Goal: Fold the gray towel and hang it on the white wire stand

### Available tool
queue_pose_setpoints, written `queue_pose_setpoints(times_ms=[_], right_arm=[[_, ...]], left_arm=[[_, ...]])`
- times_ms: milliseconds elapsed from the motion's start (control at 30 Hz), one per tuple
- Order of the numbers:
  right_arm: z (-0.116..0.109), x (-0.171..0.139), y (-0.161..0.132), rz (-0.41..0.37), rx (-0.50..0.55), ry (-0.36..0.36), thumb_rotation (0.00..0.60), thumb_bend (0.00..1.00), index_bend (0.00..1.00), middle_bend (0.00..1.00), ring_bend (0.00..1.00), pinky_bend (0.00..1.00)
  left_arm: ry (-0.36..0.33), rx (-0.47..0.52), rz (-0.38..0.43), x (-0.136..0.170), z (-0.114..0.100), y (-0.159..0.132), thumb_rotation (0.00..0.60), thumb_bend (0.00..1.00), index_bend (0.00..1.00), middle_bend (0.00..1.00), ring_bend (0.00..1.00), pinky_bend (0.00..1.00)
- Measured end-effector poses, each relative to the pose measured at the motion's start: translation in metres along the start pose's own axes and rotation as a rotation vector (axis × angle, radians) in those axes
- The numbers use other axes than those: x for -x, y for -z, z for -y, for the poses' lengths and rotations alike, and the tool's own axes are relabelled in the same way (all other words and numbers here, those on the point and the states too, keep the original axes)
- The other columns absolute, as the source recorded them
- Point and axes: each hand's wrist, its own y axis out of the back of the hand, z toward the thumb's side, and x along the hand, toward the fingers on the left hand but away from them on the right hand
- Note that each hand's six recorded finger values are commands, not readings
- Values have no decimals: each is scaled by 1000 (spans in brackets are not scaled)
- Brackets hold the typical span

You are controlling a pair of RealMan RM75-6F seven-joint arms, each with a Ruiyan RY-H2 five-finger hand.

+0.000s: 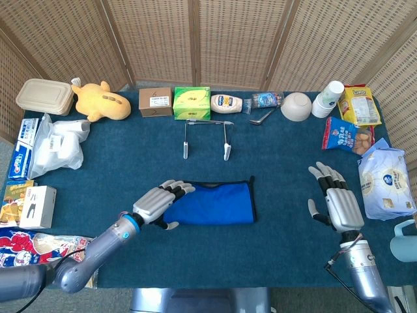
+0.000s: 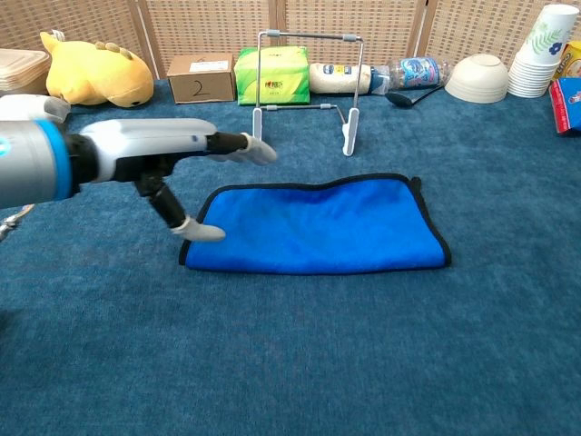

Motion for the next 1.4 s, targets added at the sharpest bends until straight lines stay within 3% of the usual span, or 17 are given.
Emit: queue_pose_setpoints(times_ms=[233,567,1000,1400], right_arm=[[-6,-3,3,7,4,19,600,481,41,0,0,0],[-10,-4,3,4,10,30,600,481,41,0,0,0],[-14,-6,5,13,29,45,600,481,40,0,0,0],[-20,-11,7,15,46,67,600,484,40,0,0,0]], left_arm=[[54,41,30,-29,2,-21,600,374,67,131,0,0],[115,82,37,-39,14,-27,600,374,67,133,0,0],[111,98,-7,-68,18,-24,600,373,36,104,0,0],[90,45,-64,-80,14,-13,600,373,1,66,0,0]])
